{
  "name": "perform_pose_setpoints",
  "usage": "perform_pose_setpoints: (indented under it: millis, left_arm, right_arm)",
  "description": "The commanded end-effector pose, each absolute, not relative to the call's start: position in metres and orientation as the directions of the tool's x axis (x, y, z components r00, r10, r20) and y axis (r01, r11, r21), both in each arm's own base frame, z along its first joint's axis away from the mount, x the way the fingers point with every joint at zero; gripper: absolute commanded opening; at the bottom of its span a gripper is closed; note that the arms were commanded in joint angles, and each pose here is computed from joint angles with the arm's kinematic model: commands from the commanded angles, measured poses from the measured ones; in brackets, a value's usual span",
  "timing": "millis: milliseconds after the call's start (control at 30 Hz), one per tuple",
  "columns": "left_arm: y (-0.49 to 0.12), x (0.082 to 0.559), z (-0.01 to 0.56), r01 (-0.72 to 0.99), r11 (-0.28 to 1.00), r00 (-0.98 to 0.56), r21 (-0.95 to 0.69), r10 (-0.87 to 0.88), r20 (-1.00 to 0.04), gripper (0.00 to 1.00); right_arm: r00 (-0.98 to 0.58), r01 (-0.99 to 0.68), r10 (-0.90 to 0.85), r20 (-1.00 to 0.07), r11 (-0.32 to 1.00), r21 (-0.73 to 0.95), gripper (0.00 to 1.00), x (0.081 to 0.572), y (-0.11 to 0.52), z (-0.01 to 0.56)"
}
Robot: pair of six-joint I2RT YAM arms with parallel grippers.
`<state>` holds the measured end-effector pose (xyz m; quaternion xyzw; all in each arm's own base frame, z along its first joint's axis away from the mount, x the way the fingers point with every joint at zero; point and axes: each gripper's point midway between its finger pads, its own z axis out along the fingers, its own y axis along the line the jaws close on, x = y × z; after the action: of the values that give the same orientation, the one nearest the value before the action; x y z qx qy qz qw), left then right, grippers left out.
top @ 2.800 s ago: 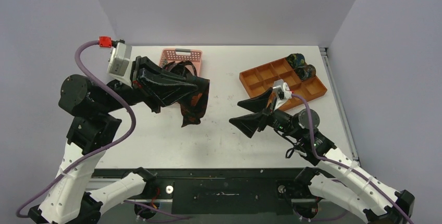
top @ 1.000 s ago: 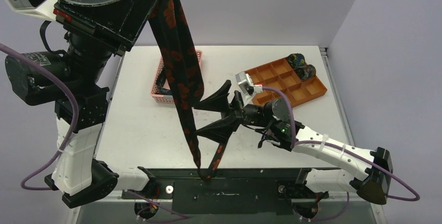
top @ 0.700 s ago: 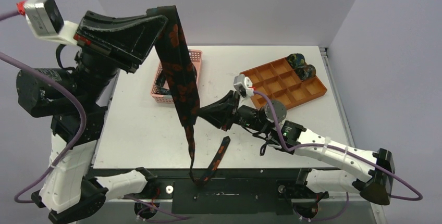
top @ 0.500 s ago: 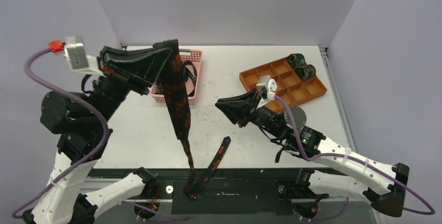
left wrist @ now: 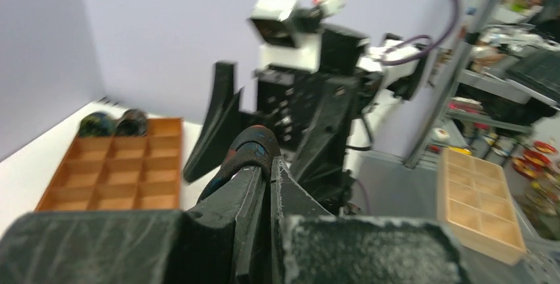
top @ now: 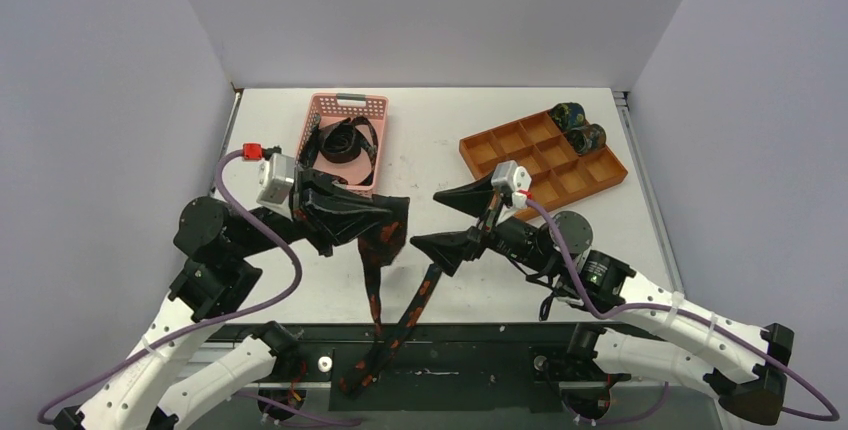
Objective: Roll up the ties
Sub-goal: Flatten out the tie at the center of the board.
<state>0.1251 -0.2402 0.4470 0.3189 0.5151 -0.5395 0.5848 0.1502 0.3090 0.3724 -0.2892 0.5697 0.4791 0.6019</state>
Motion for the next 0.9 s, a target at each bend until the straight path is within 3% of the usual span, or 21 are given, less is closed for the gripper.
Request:
perform_pose_setpoints:
  millis: [0, 133, 300, 400, 567, 700, 867]
  left_arm:
    - [-0.233, 0.061, 0.508, 0.998, -0.068, -0.033, -0.007, -0.394, -0.918, 0.0]
    - [-0.236, 0.054, 0.521, 0.987, -0.156, -0.105, -0.044, -0.412, -0.905, 0.0]
    - [-0.238, 0.066, 0.528, 0.988, -0.13, -0.135, -0.084, -0.467, -0.874, 0.0]
    - [-0.232, 0.102, 0.534, 0.983, 0.058, -0.115, -0.174, -0.544, -0.831, 0.0]
    - [-0.166, 0.189, 0.536, 0.721, 0.503, 0.037, -0.476, -0.715, -0.698, 0.0]
    - [-0.112, 0.212, 0.54, 0.51, 0.624, 0.186, -0.593, -0.752, -0.632, 0.0]
    - [-0.083, 0.23, 0.532, 0.297, 0.727, 0.246, -0.619, -0.684, -0.687, 0.0]
  right_arm:
    - [-0.08, -0.95, 0.242, -0.967, 0.275, 0.147, 1.0, 0.132, 0.314, 0.372]
    - [-0.072, -0.952, 0.273, -0.959, 0.268, 0.148, 1.0, 0.132, 0.315, 0.374]
    - [-0.099, -0.943, 0.266, -0.959, 0.282, 0.176, 0.92, 0.14, 0.325, 0.37]
    - [-0.087, -0.894, 0.303, -0.949, 0.397, 0.209, 1.0, 0.156, 0.307, 0.368]
    - [-0.066, -0.824, 0.301, -0.951, 0.522, 0.222, 0.93, 0.168, 0.276, 0.352]
    - [-0.135, -0.767, 0.236, -0.962, 0.59, 0.252, 0.93, 0.179, 0.274, 0.309]
    - [-0.287, -0.605, 0.141, -0.947, 0.74, 0.294, 0.98, 0.208, 0.275, 0.229]
